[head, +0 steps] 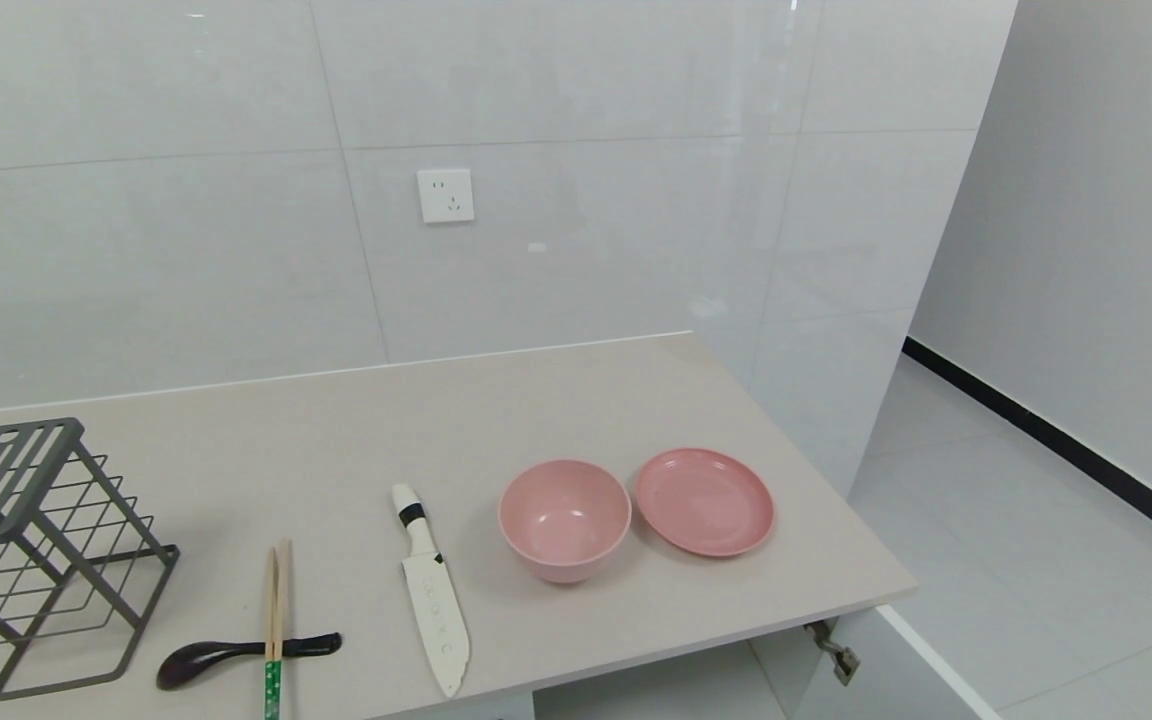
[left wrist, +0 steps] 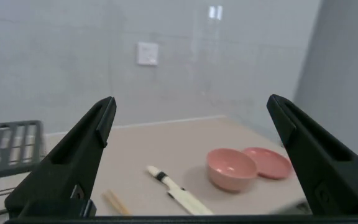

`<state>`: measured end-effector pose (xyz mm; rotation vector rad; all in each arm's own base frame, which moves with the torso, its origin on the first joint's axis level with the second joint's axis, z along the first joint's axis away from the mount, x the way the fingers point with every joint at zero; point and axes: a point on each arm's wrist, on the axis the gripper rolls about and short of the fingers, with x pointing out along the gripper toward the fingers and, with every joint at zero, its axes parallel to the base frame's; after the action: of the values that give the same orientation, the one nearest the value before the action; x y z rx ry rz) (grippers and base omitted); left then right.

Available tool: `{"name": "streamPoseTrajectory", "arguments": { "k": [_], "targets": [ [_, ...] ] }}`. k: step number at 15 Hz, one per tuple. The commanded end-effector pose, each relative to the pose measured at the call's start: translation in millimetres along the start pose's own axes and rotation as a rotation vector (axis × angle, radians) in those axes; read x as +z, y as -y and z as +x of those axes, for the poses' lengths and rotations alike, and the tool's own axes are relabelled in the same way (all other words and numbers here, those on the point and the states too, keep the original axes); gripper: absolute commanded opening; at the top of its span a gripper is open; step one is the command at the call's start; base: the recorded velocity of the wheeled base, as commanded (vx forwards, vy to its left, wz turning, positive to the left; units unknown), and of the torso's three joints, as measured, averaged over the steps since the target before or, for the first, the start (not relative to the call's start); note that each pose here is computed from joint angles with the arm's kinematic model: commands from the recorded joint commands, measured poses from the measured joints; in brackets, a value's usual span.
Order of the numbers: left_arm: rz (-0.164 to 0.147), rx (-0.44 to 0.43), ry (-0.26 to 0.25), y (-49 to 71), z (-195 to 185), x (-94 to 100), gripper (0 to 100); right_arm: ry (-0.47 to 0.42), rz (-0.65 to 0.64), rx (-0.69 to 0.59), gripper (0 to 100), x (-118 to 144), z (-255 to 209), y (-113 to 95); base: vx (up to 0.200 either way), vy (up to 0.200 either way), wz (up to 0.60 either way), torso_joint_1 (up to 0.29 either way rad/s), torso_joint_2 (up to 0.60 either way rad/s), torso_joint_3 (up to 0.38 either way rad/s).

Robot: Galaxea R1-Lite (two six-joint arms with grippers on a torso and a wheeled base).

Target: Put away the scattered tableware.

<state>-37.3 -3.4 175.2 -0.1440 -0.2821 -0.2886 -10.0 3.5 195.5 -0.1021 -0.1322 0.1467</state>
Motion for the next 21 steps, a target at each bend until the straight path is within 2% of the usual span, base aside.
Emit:
{"name": "streamPoseTrajectory", "arguments": {
  "k": [1,2,3,4,5,6,7,8,9,10,11,12,15,16,17,19,21],
  "targets": [
    [-0.128,-0.173,-0.291,-7.0,44,-4.6,100,-0.394,0.016,0.222,100,-11,108,7,0.0,0.0,0.0,0.0,0.0,0.0],
    [-0.142,-0.198,-0.342,-8.1,53,-7.4,100,-0.412,0.018,0.231,100,-14,124,7,0.0,0.0,0.0,0.0,0.0,0.0],
    [-0.143,-0.249,-0.455,-9.2,74,-14.3,100,-0.451,0.023,0.239,100,-26,152,8,0.0,0.0,0.0,0.0,0.0,0.0],
    [-0.103,-0.293,-0.521,-8.2,90,-19.1,100,-0.478,0.027,0.241,100,-36,163,8,0.0,0.0,0.0,0.0,0.0,0.0],
    [-0.08,-0.307,-0.542,-7.9,96,-21.1,100,-0.496,0.03,0.243,100,-42,166,8,0.0,0.0,0.0,0.0,0.0,0.0],
    [0.037,-0.344,-0.594,-7.5,112,-28.7,100,-0.525,0.029,0.251,100,-52,167,6,0.0,0.0,0.0,0.0,0.0,0.0],
    [0.109,-0.365,-0.613,-6.7,121,-31.3,100,-0.536,0.015,0.257,100,-56,166,6,0.0,0.0,0.0,0.0,0.0,0.0],
    [0.168,-0.378,-0.63,-5.6,129,-33.3,100,-0.546,0.001,0.262,100,-59,164,6,0.0,0.0,0.0,0.0,0.0,0.0],
    [0.251,-0.372,-0.639,-1.2,148,-30.5,100,-0.575,-0.008,0.272,100,-67,158,4,0.0,0.0,0.0,0.0,0.0,0.0],
    [0.268,-0.368,-0.63,2.8,156,-26.2,100,-0.59,-0.007,0.278,100,-70,156,3,0.0,0.0,0.0,0.0,0.0,0.0],
    [0.29,-0.365,-0.624,13.1,179,-18.9,100,-0.609,-0.005,0.301,100,-75,156,-1,0.0,0.0,0.0,0.0,0.0,0.0],
    [0.305,-0.357,-0.639,20.4,196,-19.5,100,-0.63,-0.003,0.325,100,-78,161,-4,0.0,0.0,0.0,0.0,0.0,0.0],
    [0.348,-0.329,-0.736,39.4,233,-45.8,100,-0.647,-0.002,0.35,100,-80,185,-7,0.0,0.0,0.0,0.0,0.0,0.0],
    [0.343,-0.316,-0.765,44.0,251,-62.3,100,-0.647,-0.002,0.35,100,-82,196,-7,0.0,0.0,0.0,0.0,0.0,0.0],
    [0.323,-0.301,-0.758,47.2,265,-73.7,100,-0.646,-0.002,0.35,100,-86,204,-8,0.0,0.0,0.0,0.0,0.0,0.0],
    [0.308,-0.265,-0.731,49.6,283,-88.8,100,-0.62,-0.005,0.346,100,-90,212,-8,0.0,0.0,0.0,0.0,0.0,0.0],
    [0.313,-0.263,-0.76,51.6,291,-104.0,100,-0.624,0.0,0.345,100,-101,224,-9,0.0,0.0,0.0,0.0,0.0,0.0]
  ]
}}
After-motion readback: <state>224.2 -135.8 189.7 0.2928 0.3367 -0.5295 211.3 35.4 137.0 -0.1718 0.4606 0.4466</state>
